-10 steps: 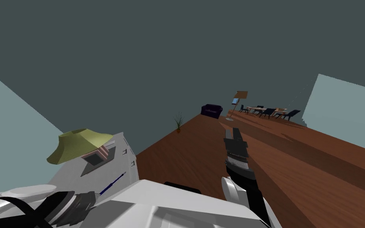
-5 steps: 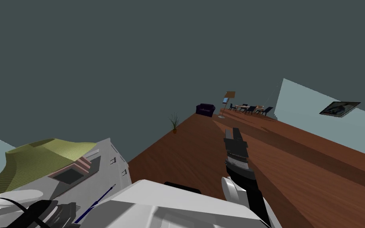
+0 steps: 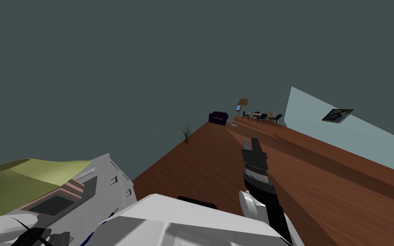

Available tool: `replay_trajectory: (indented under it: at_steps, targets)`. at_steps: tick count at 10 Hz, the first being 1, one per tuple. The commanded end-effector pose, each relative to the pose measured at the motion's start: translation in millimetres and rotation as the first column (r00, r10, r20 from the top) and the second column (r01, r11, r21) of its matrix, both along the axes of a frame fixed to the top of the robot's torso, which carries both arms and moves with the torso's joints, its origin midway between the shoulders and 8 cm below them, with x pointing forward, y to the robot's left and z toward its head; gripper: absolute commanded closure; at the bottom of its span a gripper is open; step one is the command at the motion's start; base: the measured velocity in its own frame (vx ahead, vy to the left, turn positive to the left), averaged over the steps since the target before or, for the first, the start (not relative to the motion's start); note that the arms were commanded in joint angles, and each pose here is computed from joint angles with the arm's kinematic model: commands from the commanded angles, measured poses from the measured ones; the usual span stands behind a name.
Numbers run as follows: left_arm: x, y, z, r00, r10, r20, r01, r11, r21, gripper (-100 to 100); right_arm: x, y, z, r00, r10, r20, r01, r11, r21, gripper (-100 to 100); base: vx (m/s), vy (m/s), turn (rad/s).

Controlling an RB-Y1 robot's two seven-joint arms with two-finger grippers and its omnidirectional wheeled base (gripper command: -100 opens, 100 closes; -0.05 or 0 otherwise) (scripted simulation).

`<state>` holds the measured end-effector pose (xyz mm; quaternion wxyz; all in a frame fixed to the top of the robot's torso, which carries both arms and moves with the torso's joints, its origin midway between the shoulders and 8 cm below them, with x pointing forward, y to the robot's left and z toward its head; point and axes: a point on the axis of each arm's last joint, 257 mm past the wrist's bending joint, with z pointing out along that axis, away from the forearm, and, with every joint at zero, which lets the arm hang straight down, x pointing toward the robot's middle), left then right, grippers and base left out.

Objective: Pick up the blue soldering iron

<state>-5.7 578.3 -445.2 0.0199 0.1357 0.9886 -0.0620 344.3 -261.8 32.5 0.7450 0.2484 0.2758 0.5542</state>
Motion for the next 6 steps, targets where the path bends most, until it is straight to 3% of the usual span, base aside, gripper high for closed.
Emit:
replay_trajectory:
  at_steps: [1, 2, 4, 5, 6]
  targets:
    - [0, 0.0, 0, 1.0, 0.0, 0.0, 0.0, 1.0, 0.0, 0, 0, 0, 0, 1.0, 0.0, 0.0, 0.0, 1.0, 0.0, 0, 0.0, 0.0, 0.0]
    - [-4, -4.1, -10, 1.0, 0.029, 0.001, -0.029, 1.0, 0.0, -100, 0, 0, 0, 1.0, 0.0, 0.0, 0.0, 1.0, 0.0, 0, -0.043, 0.016, -0.183]
    - [-9, -9.7, -22, 0.998, 0.066, 0.001, -0.066, 0.998, 0.0, -100, 0, 0, 0, 1.0, 0.0, 0.0, 0.0, 1.0, 0.0, 0, -0.1, 0.018, -0.244]
    - [-7, -8.9, -19, 0.999, 0.054, 0.001, -0.054, 0.999, -0.001, -100, 0, 0, 0, 1.0, 0.0, 0.0, 0.0, 1.0, 0.0, 0, -0.042, 0.009, -0.023]
    - [-7, -8.8, -19, 0.998, 0.057, 0.001, -0.057, 0.998, 0.0, 100, 0, 0, 0, 1.0, 0.0, 0.0, 0.0, 1.0, 0.0, 0, -0.008, 0.002, 0.005]
